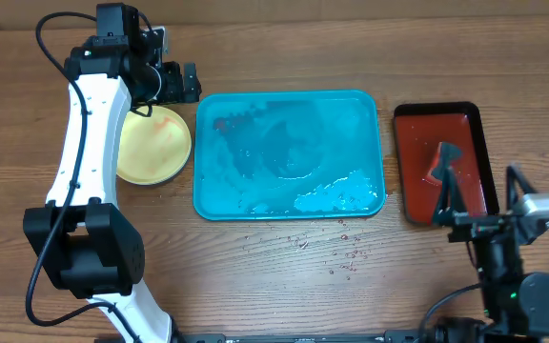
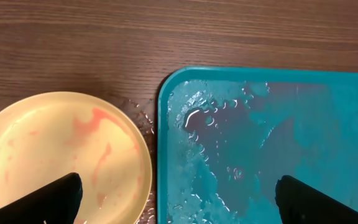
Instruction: Clean dirty plates on tray and stack at the side
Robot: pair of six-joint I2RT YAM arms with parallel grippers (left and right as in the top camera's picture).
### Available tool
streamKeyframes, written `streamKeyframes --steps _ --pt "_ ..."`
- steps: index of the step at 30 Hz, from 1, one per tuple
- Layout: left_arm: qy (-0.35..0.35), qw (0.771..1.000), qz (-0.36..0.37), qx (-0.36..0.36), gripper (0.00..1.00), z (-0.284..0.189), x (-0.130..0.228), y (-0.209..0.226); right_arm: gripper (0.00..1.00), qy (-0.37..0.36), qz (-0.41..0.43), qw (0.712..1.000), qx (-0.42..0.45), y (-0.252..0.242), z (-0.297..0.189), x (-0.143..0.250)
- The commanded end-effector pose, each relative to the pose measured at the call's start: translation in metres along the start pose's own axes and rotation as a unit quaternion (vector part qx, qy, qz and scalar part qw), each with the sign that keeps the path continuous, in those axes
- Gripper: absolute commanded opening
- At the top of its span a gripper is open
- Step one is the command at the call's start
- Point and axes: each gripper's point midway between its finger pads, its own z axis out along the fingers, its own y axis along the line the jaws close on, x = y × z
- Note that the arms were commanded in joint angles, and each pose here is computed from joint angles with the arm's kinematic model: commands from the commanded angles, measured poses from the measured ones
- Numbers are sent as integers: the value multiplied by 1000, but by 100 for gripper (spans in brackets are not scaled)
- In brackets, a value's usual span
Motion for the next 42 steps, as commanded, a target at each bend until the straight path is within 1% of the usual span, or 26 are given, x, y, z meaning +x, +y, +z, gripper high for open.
streamKeyframes --steps 1,6,13,16,22,26,42 --pt "-23 1000 11 1 100 -15 -11 -4 100 -16 -2 1000 -2 -2 -5 21" --pt "-23 1000 11 1 100 -15 -11 -4 100 -28 -5 1000 -4 -5 -8 45" --pt "-23 1000 11 1 100 -15 -11 -4 100 -28 -5 1000 -4 -8 -5 64" --pt "-23 1000 11 1 100 -15 -10 -4 100 -12 -2 1000 1 -12 -3 80" --pt "-23 1000 11 1 100 -15 -11 -4 100 18 4 1000 -4 -11 -3 94" --pt "-23 1000 11 1 100 -15 -11 -4 100 60 13 998 -19 -6 -5 114" --pt "-23 1000 11 1 100 -15 -11 -4 100 58 12 998 -18 -6 -5 113"
